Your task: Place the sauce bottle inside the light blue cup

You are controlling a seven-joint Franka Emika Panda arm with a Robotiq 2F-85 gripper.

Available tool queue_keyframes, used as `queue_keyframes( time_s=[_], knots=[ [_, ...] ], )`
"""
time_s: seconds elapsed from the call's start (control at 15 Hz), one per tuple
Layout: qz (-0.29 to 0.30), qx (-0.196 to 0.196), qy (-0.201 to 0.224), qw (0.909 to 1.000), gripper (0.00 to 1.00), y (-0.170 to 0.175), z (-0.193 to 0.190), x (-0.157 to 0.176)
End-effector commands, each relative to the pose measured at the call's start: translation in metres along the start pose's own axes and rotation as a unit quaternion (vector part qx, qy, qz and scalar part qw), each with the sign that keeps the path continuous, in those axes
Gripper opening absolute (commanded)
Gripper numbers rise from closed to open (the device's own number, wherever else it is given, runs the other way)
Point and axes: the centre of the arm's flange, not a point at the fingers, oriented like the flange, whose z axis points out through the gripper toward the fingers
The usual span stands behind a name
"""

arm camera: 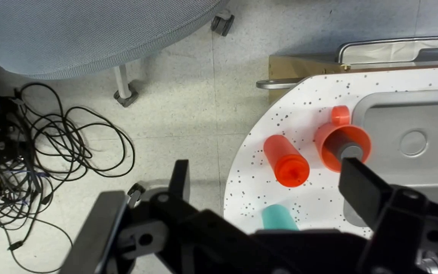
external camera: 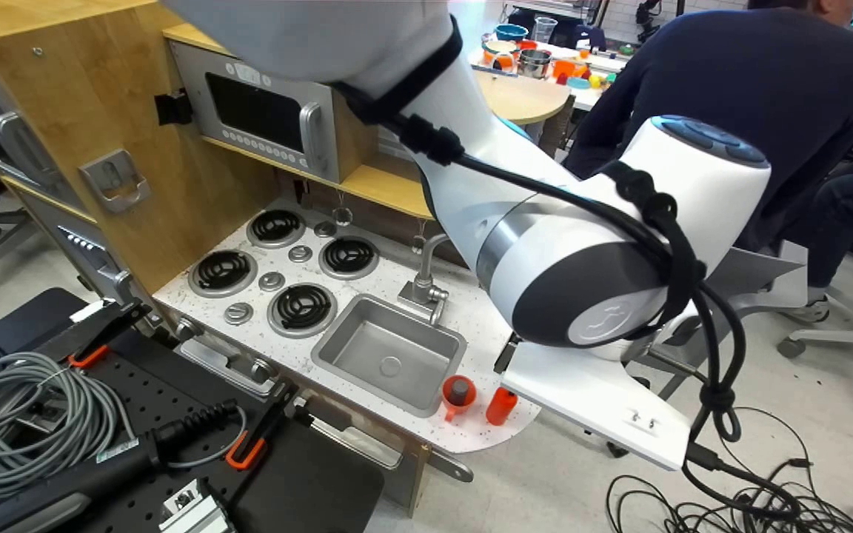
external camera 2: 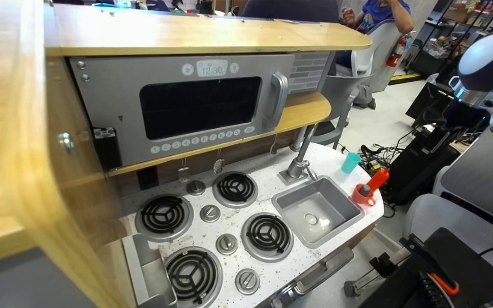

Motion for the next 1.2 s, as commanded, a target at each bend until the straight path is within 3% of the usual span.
queue_keyframes(
  time_s=[0.0,1.13],
  knots=[
    [0.014,0.01,-0.005,0.9998,1.0,0.011,0.02,0.017],
    [0.027,-0.001,-0.024,0.9994,1.0,-0.024,0.095,0.045]
  ],
)
